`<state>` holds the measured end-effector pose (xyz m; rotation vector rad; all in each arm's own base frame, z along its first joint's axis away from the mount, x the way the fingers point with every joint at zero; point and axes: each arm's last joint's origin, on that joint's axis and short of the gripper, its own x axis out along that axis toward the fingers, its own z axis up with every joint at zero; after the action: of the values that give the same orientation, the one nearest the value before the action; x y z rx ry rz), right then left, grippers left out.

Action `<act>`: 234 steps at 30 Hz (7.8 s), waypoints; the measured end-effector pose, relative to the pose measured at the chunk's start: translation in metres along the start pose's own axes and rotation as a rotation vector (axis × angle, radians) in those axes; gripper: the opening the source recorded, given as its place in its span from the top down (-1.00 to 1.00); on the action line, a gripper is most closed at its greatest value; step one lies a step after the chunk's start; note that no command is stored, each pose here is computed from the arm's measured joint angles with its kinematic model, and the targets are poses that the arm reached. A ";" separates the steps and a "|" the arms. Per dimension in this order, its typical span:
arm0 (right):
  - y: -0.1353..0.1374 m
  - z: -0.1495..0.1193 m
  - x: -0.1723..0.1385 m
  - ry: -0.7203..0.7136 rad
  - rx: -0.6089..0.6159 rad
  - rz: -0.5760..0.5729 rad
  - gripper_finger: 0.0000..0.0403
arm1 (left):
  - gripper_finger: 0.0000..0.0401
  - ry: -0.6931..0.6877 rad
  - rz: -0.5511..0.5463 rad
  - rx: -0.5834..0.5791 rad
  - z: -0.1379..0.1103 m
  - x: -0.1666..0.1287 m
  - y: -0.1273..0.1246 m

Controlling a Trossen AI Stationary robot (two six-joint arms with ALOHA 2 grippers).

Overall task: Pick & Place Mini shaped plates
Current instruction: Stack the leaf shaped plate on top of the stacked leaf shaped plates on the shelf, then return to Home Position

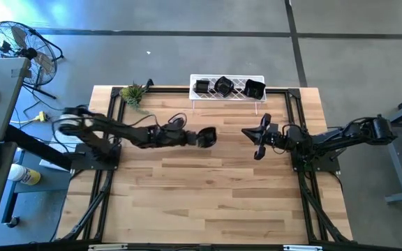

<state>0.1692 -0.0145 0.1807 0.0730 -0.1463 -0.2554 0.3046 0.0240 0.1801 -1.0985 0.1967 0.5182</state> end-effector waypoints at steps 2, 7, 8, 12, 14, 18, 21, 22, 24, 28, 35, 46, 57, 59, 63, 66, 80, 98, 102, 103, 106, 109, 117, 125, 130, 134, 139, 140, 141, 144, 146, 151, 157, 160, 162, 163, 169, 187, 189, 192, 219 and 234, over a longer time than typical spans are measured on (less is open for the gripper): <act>0.000 0.000 0.000 -0.002 -0.003 -0.001 0.97 | 1.00 -0.041 0.000 -0.036 -0.003 0.014 -0.001; 0.000 0.001 0.000 -0.006 -0.017 -0.001 0.99 | 1.00 0.000 0.034 -0.072 -0.013 0.050 -0.003; 0.000 0.000 0.000 -0.006 -0.018 -0.001 0.99 | 1.00 0.001 0.033 -0.074 -0.014 0.055 -0.004; 0.000 0.001 0.000 -0.007 -0.017 -0.001 0.97 | 1.00 0.027 0.032 -0.073 -0.017 0.069 -0.009; 0.000 0.001 0.000 -0.011 -0.017 0.000 0.97 | 1.00 0.033 0.041 -0.071 -0.019 0.076 -0.008; 0.000 0.001 0.000 -0.014 -0.016 0.000 0.99 | 1.00 0.023 0.096 -0.088 -0.019 0.079 -0.001; 0.000 0.001 0.000 -0.016 -0.015 0.000 0.98 | 1.00 0.005 0.128 -0.098 -0.017 0.084 0.007; 0.000 0.002 0.000 -0.018 -0.015 0.000 0.98 | 1.00 0.012 0.158 -0.092 -0.018 0.085 0.012; 0.000 0.002 0.000 -0.020 -0.014 0.000 0.97 | 1.00 0.018 0.163 -0.091 -0.018 0.085 0.014; 0.000 0.002 0.000 -0.024 -0.014 0.000 0.99 | 0.98 0.034 0.186 -0.080 -0.019 0.083 0.013; 0.000 0.002 0.000 -0.026 -0.013 0.000 0.97 | 0.79 0.055 0.225 -0.024 -0.021 0.083 0.018; -0.001 0.001 0.001 -0.006 0.041 -0.037 0.97 | 0.60 0.291 0.089 0.318 -0.001 0.078 0.015; 0.008 0.017 0.032 0.232 0.194 -0.168 0.95 | 0.68 0.514 -0.105 0.596 -0.003 0.068 0.013; 0.013 0.015 0.033 0.325 0.245 -0.229 0.94 | 0.77 0.489 -0.148 0.653 0.001 0.056 0.010; 0.023 0.009 0.033 0.467 0.357 -0.325 0.94 | 0.97 0.379 -0.273 0.702 0.000 0.029 0.021; 0.029 0.004 0.038 0.522 0.449 -0.322 0.94 | 0.96 0.232 -0.380 0.715 -0.001 0.008 0.034; 0.008 -0.034 0.100 0.849 0.579 -0.460 0.56 | 0.94 -0.090 -0.363 0.829 -0.013 -0.056 0.099; -0.012 -0.068 0.111 0.972 0.653 -0.460 0.83 | 0.94 -0.110 -0.315 0.912 -0.014 -0.058 0.104; -0.012 -0.067 0.112 0.961 0.665 -0.462 0.98 | 0.94 -0.108 -0.314 0.911 -0.014 -0.058 0.105; -0.012 -0.067 0.112 0.958 0.674 -0.467 0.98 | 0.94 -0.108 -0.314 0.911 -0.014 -0.058 0.105; -0.011 -0.066 0.113 0.951 0.711 -0.484 0.96 | 0.94 -0.110 -0.315 0.909 -0.014 -0.058 0.104; -0.010 -0.059 0.119 0.923 0.744 -0.469 0.98 | 0.94 -0.110 -0.315 0.908 -0.014 -0.058 0.104; 0.002 0.013 0.146 0.718 0.742 -0.369 0.98 | 0.94 -0.111 -0.314 0.908 -0.014 -0.058 0.104; -0.046 0.107 0.168 0.567 0.707 -0.639 0.98 | 0.94 -0.116 -0.297 0.907 -0.014 -0.058 0.105; -0.092 0.125 0.164 0.529 0.733 -0.763 0.98 | 0.94 -0.094 -0.276 0.932 -0.015 -0.058 0.108; -0.117 0.120 0.155 0.508 0.788 -0.837 0.97 | 0.94 -0.074 -0.251 0.952 -0.016 -0.057 0.111; -0.134 0.110 0.147 0.494 0.832 -0.896 0.97 | 0.94 -0.076 -0.250 0.951 -0.016 -0.057 0.110; -0.136 0.110 0.146 0.485 0.841 -0.895 0.97 | 0.94 -0.076 -0.249 0.951 -0.016 -0.057 0.110; -0.138 0.110 0.146 0.481 0.855 -0.896 0.97 | 0.94 -0.077 -0.249 0.951 -0.016 -0.057 0.110; -0.143 0.109 0.145 0.474 0.860 -0.904 0.96 | 0.94 -0.078 -0.249 0.951 -0.016 -0.057 0.110; -0.146 0.108 0.146 0.478 0.856 -0.901 0.96 | 0.94 -0.083 -0.241 0.950 -0.016 -0.057 0.111; -0.152 0.099 0.151 0.499 0.872 -0.876 0.89 | 0.94 -0.086 -0.236 0.950 -0.016 -0.057 0.111; -0.153 0.097 0.153 0.509 0.850 -0.866 0.73 | 0.94 -0.086 -0.236 0.950 -0.016 -0.057 0.111; -0.153 0.097 0.153 0.524 0.818 -0.854 0.63 | 0.94 -0.085 -0.235 0.949 -0.016 -0.057 0.111; -0.153 0.099 0.153 0.543 0.776 -0.840 0.58 | 0.94 -0.074 -0.231 0.941 -0.016 -0.057 0.112; -0.154 0.101 0.153 0.556 0.753 -0.827 0.56 | 0.94 -0.065 -0.232 0.942 -0.017 -0.057 0.112; -0.150 0.116 0.144 0.639 0.519 -0.710 0.66 | 0.94 -0.057 -0.236 0.943 -0.017 -0.057 0.112; -0.132 0.105 0.144 0.886 0.202 -0.436 0.99 | 0.94 -0.141 -0.193 0.975 -0.013 -0.056 0.110; -0.129 0.101 0.146 0.902 0.189 -0.423 0.99 | 0.94 -0.140 -0.194 0.969 -0.013 -0.056 0.110; -0.130 0.097 0.148 0.919 0.168 -0.424 0.98 | 0.94 -0.141 -0.195 0.968 -0.013 -0.056 0.109; -0.057 0.064 0.117 0.640 -0.109 -0.055 1.00 | 0.94 -0.207 -0.424 1.001 -0.003 -0.084 0.089; -0.014 0.010 -0.001 0.218 -0.127 0.147 1.00 | 0.94 -0.198 -0.377 0.967 0.029 -0.104 0.094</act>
<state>0.1632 -0.0284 0.1888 -0.0359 0.0817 -0.1086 0.1657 0.0518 0.1599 -0.1243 0.0438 0.1386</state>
